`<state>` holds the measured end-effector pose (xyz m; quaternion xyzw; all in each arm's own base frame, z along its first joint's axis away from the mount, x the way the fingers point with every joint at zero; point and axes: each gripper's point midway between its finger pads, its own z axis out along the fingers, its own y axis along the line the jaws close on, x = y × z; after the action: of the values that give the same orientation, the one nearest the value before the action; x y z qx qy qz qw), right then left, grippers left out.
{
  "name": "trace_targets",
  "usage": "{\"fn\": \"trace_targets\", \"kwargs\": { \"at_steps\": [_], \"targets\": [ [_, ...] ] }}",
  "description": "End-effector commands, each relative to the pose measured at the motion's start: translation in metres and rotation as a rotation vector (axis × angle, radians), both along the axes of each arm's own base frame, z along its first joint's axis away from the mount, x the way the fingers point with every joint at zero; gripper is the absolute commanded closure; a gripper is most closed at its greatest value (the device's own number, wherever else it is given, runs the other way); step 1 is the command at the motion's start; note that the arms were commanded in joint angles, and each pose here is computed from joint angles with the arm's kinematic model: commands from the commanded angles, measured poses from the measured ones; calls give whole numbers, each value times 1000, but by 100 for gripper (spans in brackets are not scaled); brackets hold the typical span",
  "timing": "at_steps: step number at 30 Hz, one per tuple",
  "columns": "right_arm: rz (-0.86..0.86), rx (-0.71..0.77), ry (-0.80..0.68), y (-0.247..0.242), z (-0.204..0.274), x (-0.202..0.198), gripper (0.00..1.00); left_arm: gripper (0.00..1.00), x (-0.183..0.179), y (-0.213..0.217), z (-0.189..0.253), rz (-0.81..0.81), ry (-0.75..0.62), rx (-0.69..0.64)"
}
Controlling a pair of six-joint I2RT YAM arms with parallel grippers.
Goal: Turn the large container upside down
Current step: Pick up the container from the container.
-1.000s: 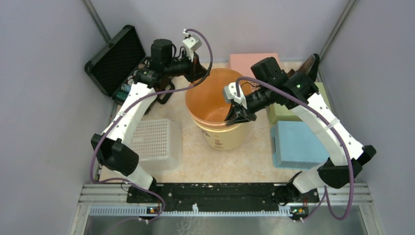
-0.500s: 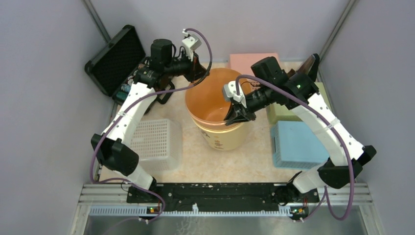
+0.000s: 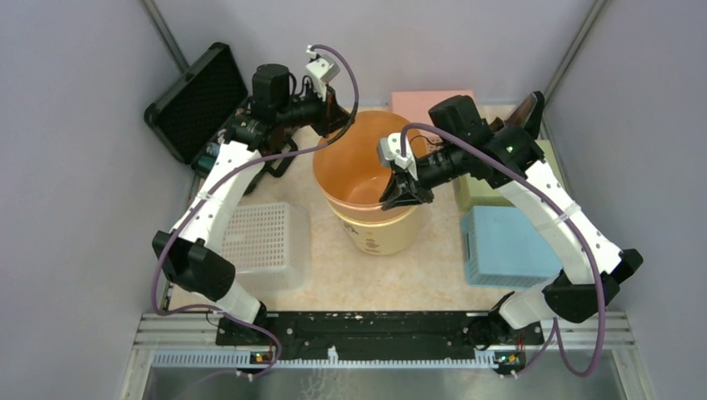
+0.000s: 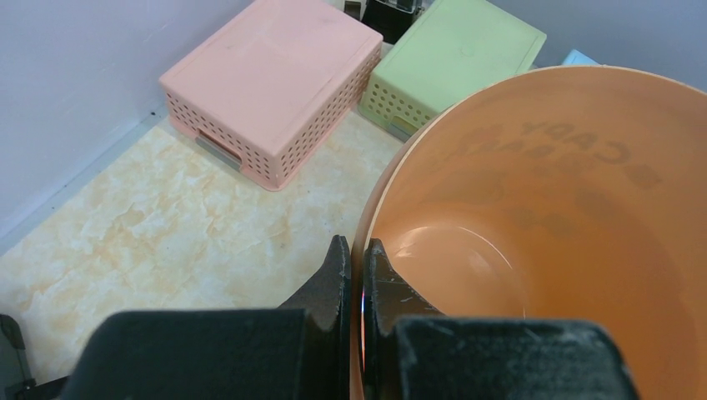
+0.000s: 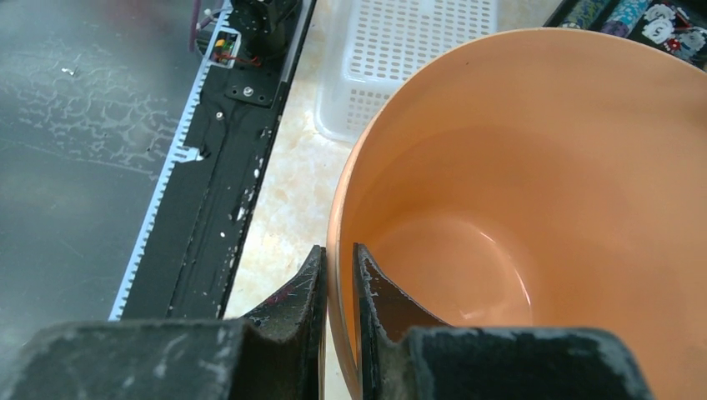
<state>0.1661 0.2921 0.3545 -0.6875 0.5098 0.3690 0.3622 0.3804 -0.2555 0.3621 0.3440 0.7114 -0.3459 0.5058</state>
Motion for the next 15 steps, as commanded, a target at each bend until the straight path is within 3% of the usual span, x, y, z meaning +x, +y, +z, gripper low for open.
{"fn": "trace_targets", "kwargs": {
  "at_steps": [1,15],
  "targets": [
    [-103,133,-231,13,41,41,100,99,-31,-1,75,-35,-118,-119],
    [-220,209,-290,31,68,79,100,100,-40,6,108,-20,-202,-134]
  ]
}}
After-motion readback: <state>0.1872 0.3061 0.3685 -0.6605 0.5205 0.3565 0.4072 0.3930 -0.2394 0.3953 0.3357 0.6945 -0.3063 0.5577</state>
